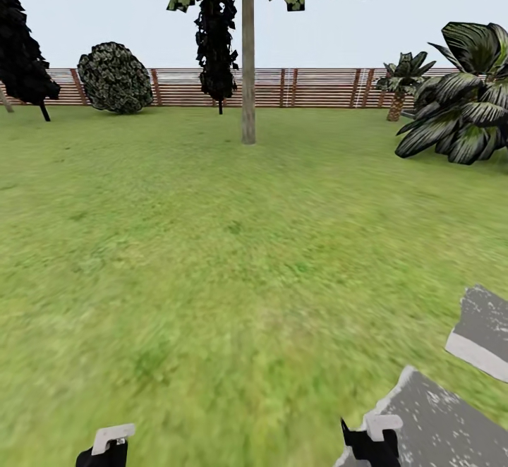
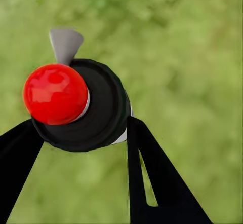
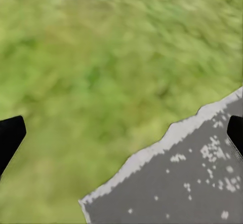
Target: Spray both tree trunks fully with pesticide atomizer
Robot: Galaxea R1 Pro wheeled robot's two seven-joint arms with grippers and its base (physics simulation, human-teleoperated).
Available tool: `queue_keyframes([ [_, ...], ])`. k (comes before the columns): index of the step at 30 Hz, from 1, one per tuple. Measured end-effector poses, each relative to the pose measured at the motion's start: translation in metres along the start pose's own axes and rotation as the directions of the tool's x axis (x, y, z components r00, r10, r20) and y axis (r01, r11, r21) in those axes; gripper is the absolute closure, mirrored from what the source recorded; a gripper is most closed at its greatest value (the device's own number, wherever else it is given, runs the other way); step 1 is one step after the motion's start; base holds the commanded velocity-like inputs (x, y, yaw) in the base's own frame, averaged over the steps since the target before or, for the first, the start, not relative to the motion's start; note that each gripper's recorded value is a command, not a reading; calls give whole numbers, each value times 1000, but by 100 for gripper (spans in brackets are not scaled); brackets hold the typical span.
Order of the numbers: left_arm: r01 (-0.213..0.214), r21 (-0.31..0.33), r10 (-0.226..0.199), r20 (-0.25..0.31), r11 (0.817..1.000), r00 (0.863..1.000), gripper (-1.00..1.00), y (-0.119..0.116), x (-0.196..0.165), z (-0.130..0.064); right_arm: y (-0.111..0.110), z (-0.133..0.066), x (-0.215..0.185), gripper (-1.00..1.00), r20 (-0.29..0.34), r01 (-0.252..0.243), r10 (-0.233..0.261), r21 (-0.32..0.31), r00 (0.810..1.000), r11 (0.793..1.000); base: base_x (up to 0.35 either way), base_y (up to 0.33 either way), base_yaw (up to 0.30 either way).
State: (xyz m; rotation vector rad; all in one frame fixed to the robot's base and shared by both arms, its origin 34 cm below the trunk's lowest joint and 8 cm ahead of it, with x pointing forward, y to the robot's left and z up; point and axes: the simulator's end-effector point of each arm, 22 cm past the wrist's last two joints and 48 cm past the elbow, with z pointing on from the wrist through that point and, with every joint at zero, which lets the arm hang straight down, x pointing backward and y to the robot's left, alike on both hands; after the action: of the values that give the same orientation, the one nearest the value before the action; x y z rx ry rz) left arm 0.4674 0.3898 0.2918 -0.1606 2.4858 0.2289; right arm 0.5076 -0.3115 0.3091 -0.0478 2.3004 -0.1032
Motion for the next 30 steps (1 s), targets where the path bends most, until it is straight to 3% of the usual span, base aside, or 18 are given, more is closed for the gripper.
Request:
queue_keyframes([
  [30,-1,1,1,-2,1000,1000,100,-1,1,0,0,0,0,-100,0,1,-1,0,1000,1000,339,0,0],
])
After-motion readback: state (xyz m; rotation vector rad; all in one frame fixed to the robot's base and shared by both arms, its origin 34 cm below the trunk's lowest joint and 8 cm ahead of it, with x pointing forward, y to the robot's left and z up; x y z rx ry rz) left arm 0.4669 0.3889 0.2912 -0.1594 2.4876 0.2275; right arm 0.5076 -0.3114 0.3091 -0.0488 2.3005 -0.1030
